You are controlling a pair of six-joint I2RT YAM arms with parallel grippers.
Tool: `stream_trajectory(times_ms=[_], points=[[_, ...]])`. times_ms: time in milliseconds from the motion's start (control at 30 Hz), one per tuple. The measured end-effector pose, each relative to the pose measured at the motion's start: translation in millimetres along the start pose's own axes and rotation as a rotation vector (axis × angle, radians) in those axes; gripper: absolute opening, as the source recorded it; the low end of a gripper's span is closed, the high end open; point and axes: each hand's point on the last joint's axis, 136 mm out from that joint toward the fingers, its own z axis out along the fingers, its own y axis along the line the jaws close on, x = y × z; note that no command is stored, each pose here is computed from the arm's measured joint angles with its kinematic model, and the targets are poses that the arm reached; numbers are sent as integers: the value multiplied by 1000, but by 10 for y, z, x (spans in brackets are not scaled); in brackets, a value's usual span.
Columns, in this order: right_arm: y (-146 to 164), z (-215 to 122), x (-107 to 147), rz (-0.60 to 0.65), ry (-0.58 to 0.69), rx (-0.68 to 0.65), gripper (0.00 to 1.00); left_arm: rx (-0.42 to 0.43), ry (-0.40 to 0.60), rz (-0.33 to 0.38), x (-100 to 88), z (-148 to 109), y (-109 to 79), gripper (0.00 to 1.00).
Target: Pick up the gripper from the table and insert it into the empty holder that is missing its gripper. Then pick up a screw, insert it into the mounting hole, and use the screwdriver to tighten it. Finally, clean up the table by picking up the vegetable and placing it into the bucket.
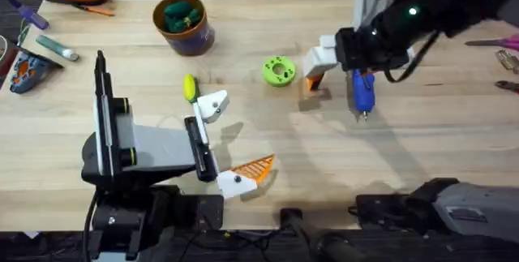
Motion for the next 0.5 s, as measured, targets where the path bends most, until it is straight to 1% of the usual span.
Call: stream_trajectory(times_ms=[333, 500], points=[[50, 174, -123, 2, 85, 41, 992, 0, 0, 0, 0, 0, 0, 986], [39, 322, -96, 4, 134, 63, 992, 0, 0, 0, 0, 0, 0, 986]])
